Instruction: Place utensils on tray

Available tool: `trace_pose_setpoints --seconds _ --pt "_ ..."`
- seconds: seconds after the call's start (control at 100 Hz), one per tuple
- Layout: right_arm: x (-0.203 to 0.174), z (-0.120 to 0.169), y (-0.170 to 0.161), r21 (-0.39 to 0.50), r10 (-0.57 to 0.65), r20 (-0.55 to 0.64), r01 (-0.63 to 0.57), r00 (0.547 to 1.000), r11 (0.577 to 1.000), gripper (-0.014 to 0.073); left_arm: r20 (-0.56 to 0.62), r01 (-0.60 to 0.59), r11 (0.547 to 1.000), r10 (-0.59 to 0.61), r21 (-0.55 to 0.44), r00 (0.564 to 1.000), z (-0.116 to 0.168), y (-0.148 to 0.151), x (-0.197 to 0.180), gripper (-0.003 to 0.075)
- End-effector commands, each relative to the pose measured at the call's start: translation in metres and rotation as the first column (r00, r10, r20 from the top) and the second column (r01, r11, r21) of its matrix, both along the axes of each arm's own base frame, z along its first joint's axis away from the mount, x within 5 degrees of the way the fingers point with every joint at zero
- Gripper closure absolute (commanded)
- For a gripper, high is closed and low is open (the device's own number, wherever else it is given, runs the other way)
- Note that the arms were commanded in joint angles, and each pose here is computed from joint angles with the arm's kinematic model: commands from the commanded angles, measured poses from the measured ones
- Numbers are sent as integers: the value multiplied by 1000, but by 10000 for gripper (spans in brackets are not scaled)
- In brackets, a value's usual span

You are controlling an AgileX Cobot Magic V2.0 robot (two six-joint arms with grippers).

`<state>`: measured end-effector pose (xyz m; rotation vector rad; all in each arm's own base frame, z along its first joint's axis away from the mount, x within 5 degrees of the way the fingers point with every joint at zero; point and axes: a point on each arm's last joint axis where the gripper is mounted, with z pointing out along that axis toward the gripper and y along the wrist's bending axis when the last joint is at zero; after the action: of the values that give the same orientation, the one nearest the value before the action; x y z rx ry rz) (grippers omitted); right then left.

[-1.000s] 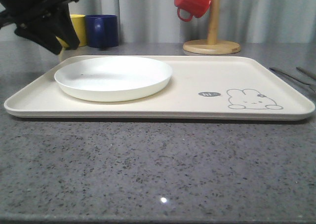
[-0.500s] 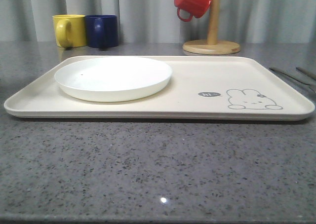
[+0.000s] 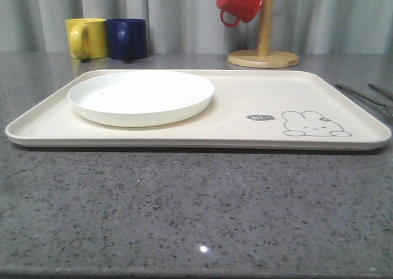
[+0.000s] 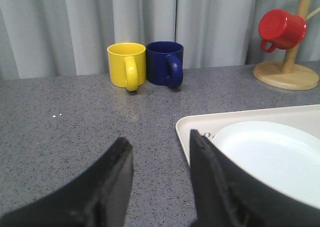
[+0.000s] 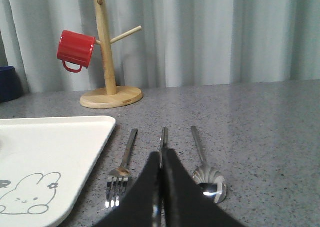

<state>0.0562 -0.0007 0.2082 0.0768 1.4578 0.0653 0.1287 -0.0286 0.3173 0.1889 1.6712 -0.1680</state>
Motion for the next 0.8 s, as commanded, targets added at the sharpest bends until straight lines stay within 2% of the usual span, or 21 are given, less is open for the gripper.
trace_pose_setpoints --seconds 0.0,0.15,0.28,0.44,0.59,0.79 --pt "-3 14 0 -9 0 110 1 994 1000 663 138 -21 999 26 -36 990 15 4 -9 481" --pt "-3 14 0 -9 0 110 1 994 1000 663 153 -20 999 26 -40 988 12 5 -15 588" --pt "-3 14 0 -9 0 110 1 994 1000 663 154 -20 999 26 -40 988 12 5 -16 739" --pt "-3 15 0 -9 0 114 1 993 1000 663 154 -20 999 26 -40 988 12 5 -16 738" --pt "-5 23 0 -10 2 180 0 984 1000 663 154 -20 999 26 -40 988 12 5 -16 738" --pt "-8 51 0 -8 -3 118 4 993 1000 663 154 -20 999 26 -40 988 12 5 -16 738"
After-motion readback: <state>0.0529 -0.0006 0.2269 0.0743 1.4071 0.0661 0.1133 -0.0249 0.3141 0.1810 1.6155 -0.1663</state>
